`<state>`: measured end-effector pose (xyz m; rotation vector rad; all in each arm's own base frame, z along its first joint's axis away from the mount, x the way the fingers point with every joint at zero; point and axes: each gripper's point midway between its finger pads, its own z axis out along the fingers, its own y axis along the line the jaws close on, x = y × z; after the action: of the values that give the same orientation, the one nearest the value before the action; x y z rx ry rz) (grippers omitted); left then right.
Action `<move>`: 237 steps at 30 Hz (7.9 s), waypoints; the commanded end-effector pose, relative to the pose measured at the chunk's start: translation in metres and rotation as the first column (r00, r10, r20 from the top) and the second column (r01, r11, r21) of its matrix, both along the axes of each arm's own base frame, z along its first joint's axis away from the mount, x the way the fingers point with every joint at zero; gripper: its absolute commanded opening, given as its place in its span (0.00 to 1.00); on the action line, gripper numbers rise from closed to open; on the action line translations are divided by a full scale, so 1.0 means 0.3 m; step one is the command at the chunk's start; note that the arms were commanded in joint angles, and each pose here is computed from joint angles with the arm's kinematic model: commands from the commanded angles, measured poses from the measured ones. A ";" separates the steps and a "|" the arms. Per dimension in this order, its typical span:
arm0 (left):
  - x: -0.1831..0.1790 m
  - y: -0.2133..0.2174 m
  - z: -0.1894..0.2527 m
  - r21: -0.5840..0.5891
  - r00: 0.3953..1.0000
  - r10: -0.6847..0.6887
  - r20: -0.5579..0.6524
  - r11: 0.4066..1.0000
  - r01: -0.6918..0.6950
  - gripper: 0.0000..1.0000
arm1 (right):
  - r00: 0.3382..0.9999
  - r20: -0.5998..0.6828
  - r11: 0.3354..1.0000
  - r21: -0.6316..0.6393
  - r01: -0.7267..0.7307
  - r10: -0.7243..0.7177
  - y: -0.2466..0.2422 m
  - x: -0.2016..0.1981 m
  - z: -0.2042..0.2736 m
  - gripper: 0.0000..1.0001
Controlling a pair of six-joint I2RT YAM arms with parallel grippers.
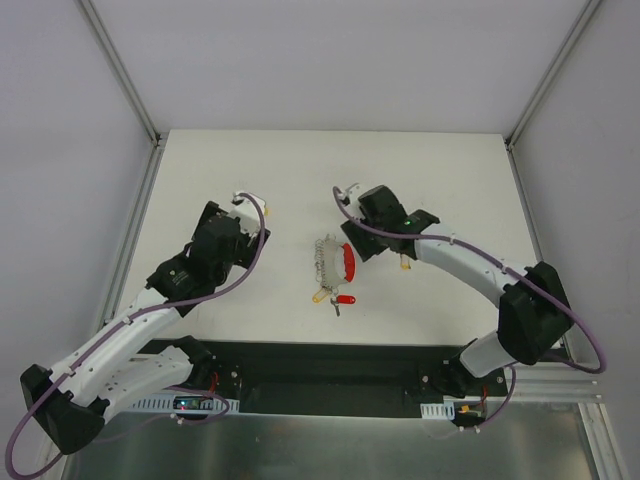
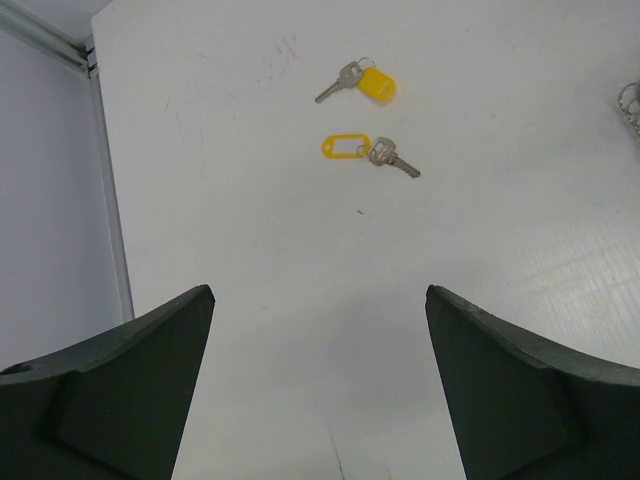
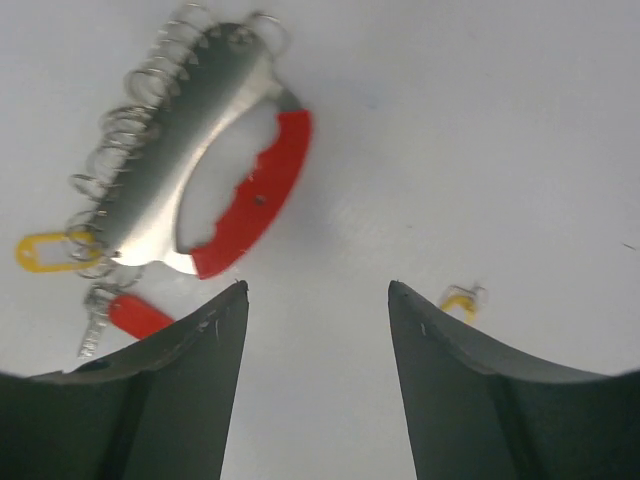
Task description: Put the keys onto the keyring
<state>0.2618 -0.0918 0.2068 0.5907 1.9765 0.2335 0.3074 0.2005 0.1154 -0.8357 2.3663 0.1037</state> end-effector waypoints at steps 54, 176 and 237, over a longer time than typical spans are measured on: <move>0.023 0.074 0.018 -0.069 0.994 0.110 0.008 0.992 -0.109 0.88 | 0.970 -0.167 0.968 0.146 0.204 -0.179 0.181 -0.027 -0.203 0.46; 0.021 0.091 0.028 -0.066 0.991 0.133 0.023 0.989 -0.131 0.89 | 0.968 0.070 0.970 -0.029 -0.240 0.241 0.452 -0.047 -0.263 0.29; -0.180 -0.256 0.163 -0.311 0.826 -0.521 0.217 0.765 0.564 0.99 | 0.675 0.109 0.601 0.370 -0.709 0.730 0.493 -0.396 0.278 0.01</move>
<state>0.2270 -0.1323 0.2458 0.6721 1.7217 -0.2464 0.2044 0.3408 0.1559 -1.4701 1.9759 0.7845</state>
